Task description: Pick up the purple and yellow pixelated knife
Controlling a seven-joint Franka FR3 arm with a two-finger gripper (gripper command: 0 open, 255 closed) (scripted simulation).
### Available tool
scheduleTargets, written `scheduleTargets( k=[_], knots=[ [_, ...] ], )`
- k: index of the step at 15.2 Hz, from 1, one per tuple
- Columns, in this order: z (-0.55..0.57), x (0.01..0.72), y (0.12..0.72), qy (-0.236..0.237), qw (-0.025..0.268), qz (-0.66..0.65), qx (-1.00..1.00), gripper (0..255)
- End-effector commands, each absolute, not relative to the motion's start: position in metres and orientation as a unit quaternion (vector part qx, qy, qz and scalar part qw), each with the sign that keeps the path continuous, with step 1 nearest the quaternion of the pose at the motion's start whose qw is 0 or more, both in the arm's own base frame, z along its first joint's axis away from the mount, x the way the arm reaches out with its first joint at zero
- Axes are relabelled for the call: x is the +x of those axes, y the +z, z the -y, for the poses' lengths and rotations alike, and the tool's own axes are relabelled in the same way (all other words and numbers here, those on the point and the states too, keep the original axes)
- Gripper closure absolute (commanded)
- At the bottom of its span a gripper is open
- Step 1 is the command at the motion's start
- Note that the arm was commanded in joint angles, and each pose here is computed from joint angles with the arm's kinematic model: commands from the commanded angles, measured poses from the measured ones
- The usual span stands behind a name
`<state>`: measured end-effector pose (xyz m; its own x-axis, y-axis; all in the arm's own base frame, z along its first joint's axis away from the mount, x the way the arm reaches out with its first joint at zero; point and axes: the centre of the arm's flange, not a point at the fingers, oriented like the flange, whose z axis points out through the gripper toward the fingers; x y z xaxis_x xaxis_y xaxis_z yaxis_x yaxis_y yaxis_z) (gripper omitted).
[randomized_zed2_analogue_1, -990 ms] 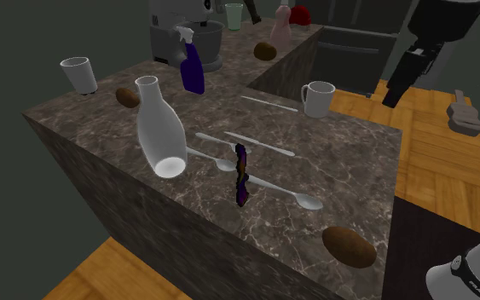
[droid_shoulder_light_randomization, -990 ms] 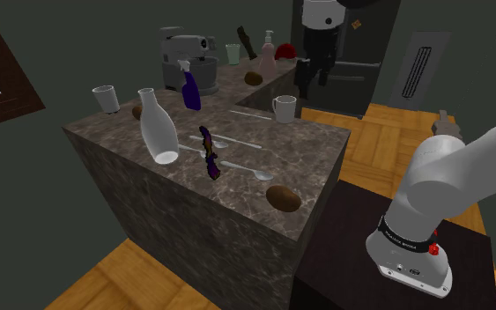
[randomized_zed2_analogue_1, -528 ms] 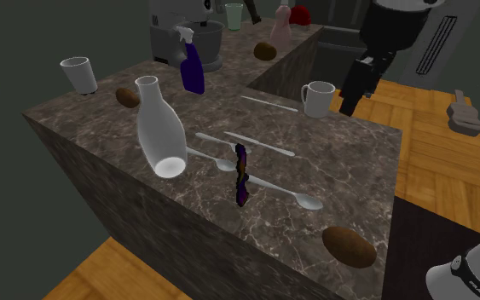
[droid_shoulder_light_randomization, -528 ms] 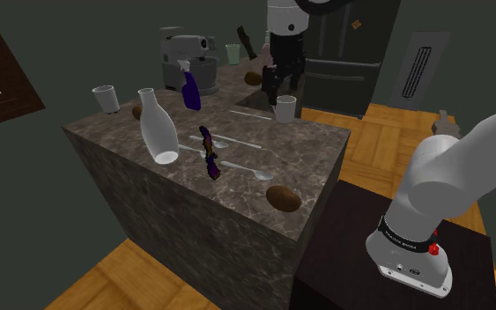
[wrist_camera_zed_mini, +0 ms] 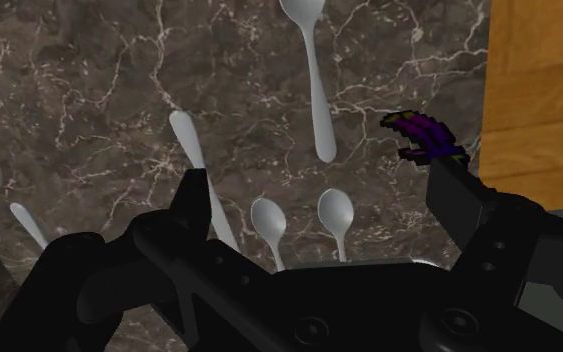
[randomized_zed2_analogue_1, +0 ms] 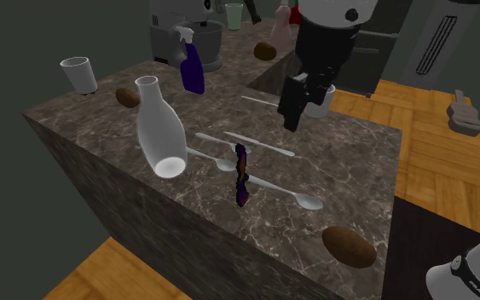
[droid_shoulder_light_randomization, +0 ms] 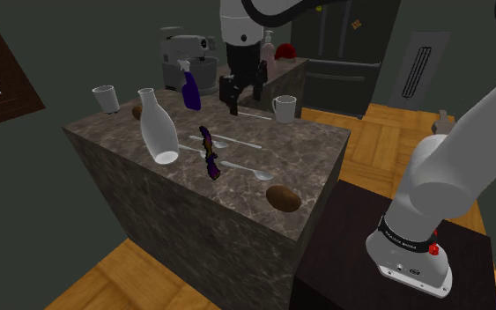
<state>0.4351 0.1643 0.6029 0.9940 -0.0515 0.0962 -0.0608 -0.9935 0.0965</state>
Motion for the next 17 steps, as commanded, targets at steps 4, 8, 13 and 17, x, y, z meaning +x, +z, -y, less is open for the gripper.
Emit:
scheduleTargets(
  k=[4,8,13,17],
  knots=[
    [-0.216,0.472,0.6,0.052,0.043,0.017,0.998,0],
    [-0.257,0.501,0.597,0.056,0.038,0.008,0.998,0],
    [-0.259,0.502,0.576,0.056,0.038,0.008,0.998,0],
    [-0.259,0.502,0.557,0.056,0.038,0.008,0.998,0]
  ],
)
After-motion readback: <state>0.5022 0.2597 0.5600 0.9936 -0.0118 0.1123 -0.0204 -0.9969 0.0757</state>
